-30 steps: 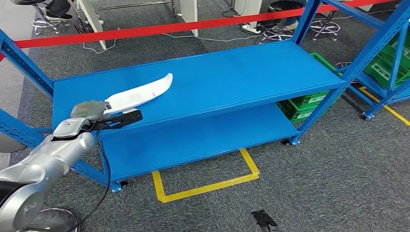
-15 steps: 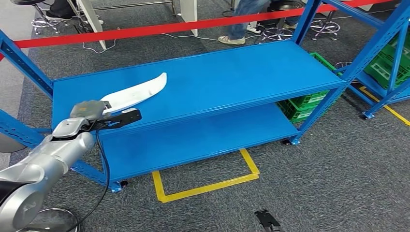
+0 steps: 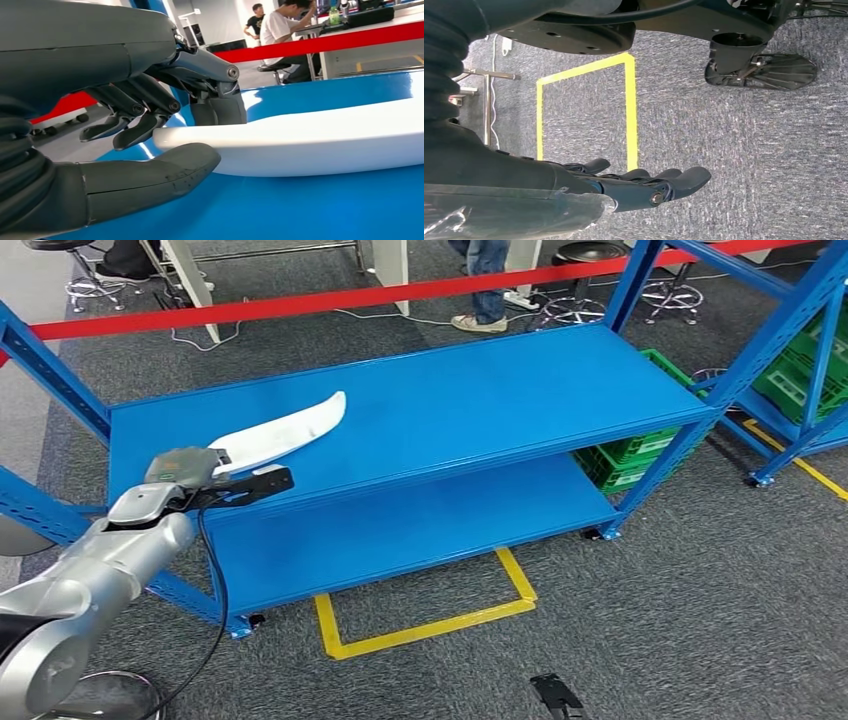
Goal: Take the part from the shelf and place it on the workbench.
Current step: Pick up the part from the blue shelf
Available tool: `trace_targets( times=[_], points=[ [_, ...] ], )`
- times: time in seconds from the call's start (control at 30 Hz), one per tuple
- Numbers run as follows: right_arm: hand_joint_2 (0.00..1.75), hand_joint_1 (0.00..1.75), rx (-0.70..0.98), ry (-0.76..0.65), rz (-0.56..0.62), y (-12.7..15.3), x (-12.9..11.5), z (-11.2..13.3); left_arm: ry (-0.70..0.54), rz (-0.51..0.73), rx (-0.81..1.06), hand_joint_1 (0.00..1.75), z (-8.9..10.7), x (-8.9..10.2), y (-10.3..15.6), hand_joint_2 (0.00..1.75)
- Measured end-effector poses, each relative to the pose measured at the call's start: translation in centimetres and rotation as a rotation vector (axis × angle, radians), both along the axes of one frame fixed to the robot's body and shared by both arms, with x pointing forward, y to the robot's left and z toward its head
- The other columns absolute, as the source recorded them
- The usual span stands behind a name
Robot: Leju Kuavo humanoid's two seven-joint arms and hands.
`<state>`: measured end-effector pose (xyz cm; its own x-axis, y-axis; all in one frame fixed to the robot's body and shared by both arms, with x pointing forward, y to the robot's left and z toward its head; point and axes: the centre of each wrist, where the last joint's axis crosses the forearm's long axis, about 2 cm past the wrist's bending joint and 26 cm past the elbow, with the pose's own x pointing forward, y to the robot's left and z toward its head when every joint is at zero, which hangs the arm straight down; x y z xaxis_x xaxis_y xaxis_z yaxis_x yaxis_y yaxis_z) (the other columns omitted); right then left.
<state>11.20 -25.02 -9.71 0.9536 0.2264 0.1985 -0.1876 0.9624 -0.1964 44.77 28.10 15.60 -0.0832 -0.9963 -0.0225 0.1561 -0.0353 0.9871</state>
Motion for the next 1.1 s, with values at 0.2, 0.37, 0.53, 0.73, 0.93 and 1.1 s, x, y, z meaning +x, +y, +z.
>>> trace_targets(
  times=[0.2, 0.37, 0.53, 0.73, 0.93, 1.1],
  points=[
    [1.75, 0.00, 0.000, -0.001, 0.000, 0.0, 0.0, 0.0, -0.005, -0.003, 0.000, 1.75, 0.2, 0.1, 0.1, 1.75],
    [1.75, 0.00, 0.000, -0.003, 0.003, 0.0, 0.0, 0.0, -0.042, -0.041, 0.000, 1.75, 0.3, 0.2, 0.1, 0.87],
    [1.75, 0.00, 0.000, -0.001, 0.006, 0.0, -0.1, 0.0, -0.148, -0.108, 0.013, 1.75, 1.4, 0.7, -0.4, 1.75],
    [1.75, 0.00, -0.001, -0.003, 0.010, 0.0, -0.1, 0.0, -0.225, -0.139, 0.019, 1.75, 3.2, 1.5, -1.3, 1.75],
    [1.75, 0.00, 0.000, 0.000, 0.005, -0.1, -0.2, -0.1, -0.256, -0.131, 0.018, 1.75, 3.3, 1.5, -1.8, 1.75],
    [1.75, 0.00, 0.000, 0.005, 0.003, -0.1, -0.4, -0.1, -0.273, -0.132, 0.020, 1.75, 3.4, 1.5, -1.9, 1.75]
  ],
)
